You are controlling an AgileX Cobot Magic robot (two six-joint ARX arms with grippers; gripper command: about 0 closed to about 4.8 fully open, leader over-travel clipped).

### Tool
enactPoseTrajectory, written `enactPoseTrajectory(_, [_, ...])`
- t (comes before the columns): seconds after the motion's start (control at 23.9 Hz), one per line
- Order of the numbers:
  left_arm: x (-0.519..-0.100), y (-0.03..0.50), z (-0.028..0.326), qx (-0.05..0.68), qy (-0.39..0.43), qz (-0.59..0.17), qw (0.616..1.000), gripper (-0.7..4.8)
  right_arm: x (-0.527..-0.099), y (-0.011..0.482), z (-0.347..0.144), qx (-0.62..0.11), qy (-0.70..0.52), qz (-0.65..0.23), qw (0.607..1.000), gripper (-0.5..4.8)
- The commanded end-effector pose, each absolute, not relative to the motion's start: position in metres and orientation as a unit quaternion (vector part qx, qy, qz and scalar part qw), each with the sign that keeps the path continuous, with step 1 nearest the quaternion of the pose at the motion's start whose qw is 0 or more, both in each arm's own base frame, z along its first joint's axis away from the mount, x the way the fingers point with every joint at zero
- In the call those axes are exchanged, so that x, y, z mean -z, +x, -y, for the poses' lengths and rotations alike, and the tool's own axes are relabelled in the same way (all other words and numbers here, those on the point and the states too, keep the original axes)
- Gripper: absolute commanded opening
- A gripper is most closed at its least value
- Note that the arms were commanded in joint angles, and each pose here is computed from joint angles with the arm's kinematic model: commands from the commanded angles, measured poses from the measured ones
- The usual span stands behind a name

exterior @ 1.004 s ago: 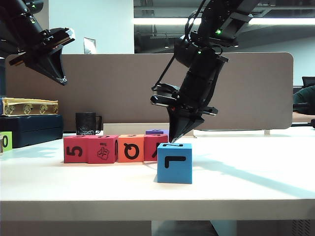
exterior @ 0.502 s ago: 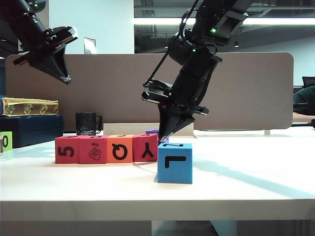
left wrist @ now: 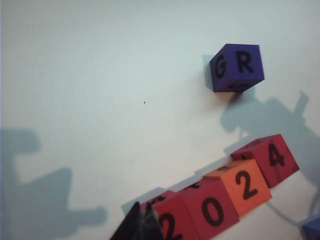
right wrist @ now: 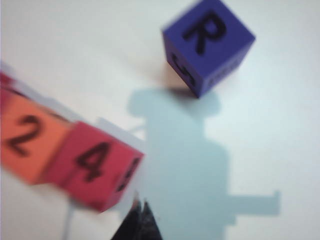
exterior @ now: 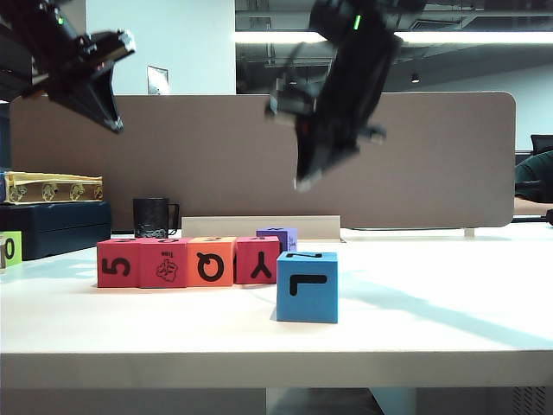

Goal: Select the appropriate blocks from the scattered letter blocks on the table and arrange them in a row to spell out "2024".

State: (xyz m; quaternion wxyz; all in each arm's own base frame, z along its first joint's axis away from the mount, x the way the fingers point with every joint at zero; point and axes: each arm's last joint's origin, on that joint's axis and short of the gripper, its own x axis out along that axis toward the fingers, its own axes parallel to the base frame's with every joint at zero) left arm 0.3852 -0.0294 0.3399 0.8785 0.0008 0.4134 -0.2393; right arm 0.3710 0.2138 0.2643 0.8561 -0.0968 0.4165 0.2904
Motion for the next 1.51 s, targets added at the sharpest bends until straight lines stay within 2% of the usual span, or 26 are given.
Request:
enactPoseTrajectory(0.04, [-0.362,0.362,0.04,0.211,0.022,-0.415,0.885,-0.06,-0.308,0.346,-0.21,-0.317,-0.09,-0.392,0.859,-0.03])
enactPoseTrajectory(0.29, [-0.379,0.324,0.083,0.231,0.078,-0.442,0.864,-0.06,-0.372,0.299,-0.225,-0.361,-0.123,-0.401,0.833,-0.04])
enactPoseTrajectory(0.42, [-0.393,0.307,0.096,0.253,0.092,-0.42,0.867,-0.06,-0.389,0.28,-0.231,-0.376,-0.136,-0.41,0.819,-0.03])
enactPoseTrajectory(0.54, [-0.412,0.286,0.091,0.255,0.092,-0.394,0.878,-0.06,-0.397,0.269,-0.224,-0.376,-0.139,-0.416,0.817,-0.03])
enactPoseTrajectory(0.88, [-0.459,0.21,0.068,0.249,0.101,-0.303,0.914,-0.06,-0.452,0.216,-0.174,-0.322,-0.152,-0.356,0.864,-0.03])
enactPoseTrajectory(1.0, [-0.44,0.176,0.055,0.212,0.104,-0.26,0.936,-0.06,-0.472,0.185,-0.146,-0.294,-0.158,-0.337,0.88,-0.03])
enactPoseTrajectory(1.21, [-0.365,0.127,0.039,0.18,0.07,-0.216,0.957,-0.06,-0.472,0.149,-0.114,-0.256,-0.166,-0.315,0.899,-0.03])
enactPoseTrajectory(1.34, [-0.328,0.101,0.031,0.165,0.044,-0.225,0.959,-0.06,-0.444,0.143,-0.099,-0.229,-0.165,-0.332,0.9,-0.03])
enactPoseTrajectory(1.51, [-0.316,0.078,0.023,0.148,0.037,-0.19,0.97,-0.06,-0.389,0.141,-0.09,-0.219,-0.14,-0.356,0.898,-0.03])
